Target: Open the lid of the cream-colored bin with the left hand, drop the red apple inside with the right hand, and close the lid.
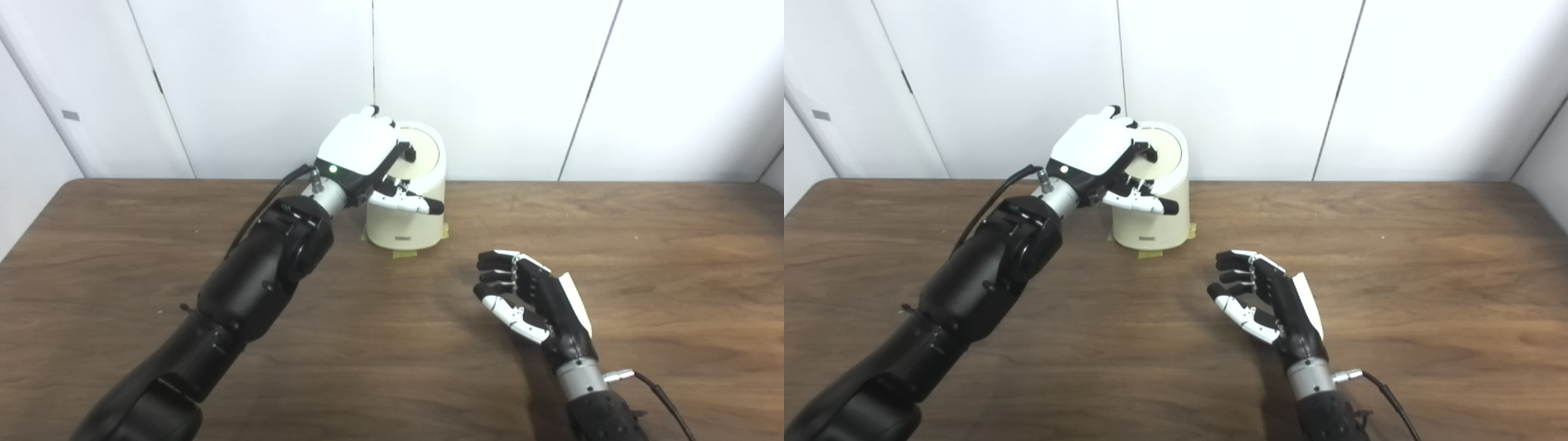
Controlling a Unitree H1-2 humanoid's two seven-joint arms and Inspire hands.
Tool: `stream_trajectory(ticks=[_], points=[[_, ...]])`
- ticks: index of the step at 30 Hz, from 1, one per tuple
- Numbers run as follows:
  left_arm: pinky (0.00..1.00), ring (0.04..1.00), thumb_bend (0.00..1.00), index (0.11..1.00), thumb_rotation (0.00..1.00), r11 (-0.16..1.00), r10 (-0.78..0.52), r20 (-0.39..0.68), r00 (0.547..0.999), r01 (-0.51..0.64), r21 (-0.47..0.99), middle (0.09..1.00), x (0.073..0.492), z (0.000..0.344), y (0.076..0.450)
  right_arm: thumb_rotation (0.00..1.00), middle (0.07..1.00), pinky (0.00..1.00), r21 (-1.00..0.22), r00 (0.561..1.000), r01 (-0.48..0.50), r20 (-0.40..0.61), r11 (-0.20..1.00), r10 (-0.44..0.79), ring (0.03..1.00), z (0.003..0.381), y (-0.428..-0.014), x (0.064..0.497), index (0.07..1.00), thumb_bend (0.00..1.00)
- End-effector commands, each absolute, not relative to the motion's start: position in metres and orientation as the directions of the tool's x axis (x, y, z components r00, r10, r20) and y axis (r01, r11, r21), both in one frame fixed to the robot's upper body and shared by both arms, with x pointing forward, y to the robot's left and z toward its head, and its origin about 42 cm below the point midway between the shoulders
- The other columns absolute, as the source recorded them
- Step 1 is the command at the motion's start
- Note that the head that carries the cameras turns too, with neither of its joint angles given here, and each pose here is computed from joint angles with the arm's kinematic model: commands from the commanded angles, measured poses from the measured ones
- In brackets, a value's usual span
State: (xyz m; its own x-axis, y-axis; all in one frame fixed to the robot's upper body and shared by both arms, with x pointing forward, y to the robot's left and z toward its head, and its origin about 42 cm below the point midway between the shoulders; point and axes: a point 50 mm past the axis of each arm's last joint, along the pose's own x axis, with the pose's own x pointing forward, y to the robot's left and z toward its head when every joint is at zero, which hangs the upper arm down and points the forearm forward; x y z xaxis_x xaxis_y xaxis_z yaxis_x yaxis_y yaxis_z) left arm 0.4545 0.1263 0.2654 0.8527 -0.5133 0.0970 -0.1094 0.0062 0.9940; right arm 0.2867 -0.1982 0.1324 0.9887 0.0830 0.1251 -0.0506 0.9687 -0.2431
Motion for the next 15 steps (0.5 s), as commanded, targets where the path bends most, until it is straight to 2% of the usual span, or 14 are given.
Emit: stream_trajectory(ticks=[1,7,11,15], points=[[1.0,0.892,0.93,0.673,1.0,-0.018,-0.537,0.041,0.843,-0.06,0.998,0.733,0.452,0.253,0.124,0.37,0.686,0.57,-0.239,0.975,-0.04,0.201,0.97,0.09,0.657,0.15,-0.195,0.293,0.668,0.31],[1.0,0.883,0.92,0.679,0.99,-0.03,-0.539,0.026,0.842,-0.051,0.998,0.731,0.45,0.247,0.127,0.34,0.686,0.57,-0.239,0.974,-0.04,0.207,0.97,0.091,0.657,0.151,-0.194,0.292,0.668,0.3],[1.0,0.894,0.92,0.694,1.0,-0.051,-0.532,-0.013,0.847,-0.018,0.999,0.739,0.452,0.237,0.131,0.36,0.683,0.57,-0.239,0.975,-0.037,0.205,0.97,0.087,0.654,0.152,-0.192,0.291,0.666,0.31],[1.0,0.898,0.92,0.714,0.99,-0.055,-0.532,-0.025,0.846,-0.006,0.998,0.744,0.452,0.23,0.133,0.35,0.682,0.57,-0.233,0.976,-0.033,0.201,0.972,0.081,0.652,0.154,-0.191,0.29,0.663,0.31]])
